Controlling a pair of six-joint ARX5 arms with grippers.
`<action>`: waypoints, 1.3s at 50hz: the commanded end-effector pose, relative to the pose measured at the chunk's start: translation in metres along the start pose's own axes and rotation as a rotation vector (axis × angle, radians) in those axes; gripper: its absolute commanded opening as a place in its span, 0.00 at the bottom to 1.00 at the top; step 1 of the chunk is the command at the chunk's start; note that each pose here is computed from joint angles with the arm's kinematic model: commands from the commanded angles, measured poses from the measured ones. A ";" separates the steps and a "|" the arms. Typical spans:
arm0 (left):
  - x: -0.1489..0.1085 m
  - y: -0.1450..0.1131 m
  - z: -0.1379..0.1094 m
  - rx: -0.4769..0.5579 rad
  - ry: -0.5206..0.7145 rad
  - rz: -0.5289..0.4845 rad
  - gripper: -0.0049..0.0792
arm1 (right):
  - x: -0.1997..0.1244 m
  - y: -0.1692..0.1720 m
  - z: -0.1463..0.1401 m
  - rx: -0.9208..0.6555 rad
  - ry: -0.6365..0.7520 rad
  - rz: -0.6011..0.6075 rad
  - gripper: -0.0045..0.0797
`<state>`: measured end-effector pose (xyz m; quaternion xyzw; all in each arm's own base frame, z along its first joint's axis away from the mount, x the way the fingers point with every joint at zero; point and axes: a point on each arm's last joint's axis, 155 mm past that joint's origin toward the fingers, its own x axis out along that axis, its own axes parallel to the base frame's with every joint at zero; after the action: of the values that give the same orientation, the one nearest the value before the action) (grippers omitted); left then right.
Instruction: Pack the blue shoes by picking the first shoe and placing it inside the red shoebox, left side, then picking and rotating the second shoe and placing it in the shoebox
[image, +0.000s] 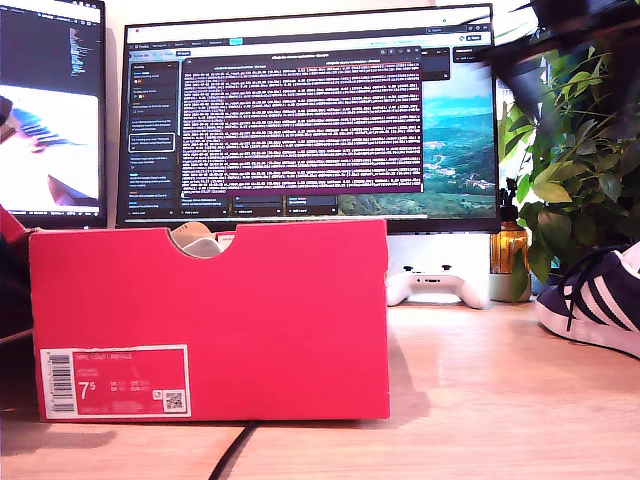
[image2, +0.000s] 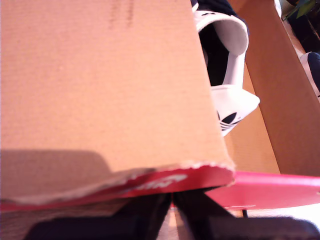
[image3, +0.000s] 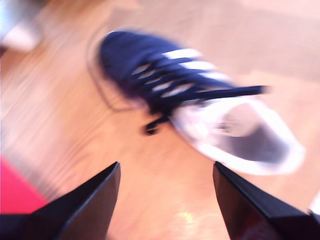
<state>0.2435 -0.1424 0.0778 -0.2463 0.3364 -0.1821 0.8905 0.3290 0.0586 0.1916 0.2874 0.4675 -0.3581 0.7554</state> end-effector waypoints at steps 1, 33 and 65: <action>0.000 -0.003 0.003 0.004 -0.010 -0.009 0.04 | 0.011 -0.013 -0.008 0.006 0.010 -0.048 0.69; 0.000 -0.003 0.003 0.004 -0.010 -0.009 0.04 | 0.036 -0.098 -0.042 0.304 0.065 -0.192 0.66; 0.000 -0.003 0.003 0.003 -0.010 -0.008 0.04 | 0.081 -0.102 -0.049 0.440 0.138 -0.181 0.64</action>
<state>0.2435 -0.1424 0.0779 -0.2464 0.3362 -0.1822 0.8906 0.2496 0.0180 0.0955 0.4261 0.4518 -0.4895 0.6122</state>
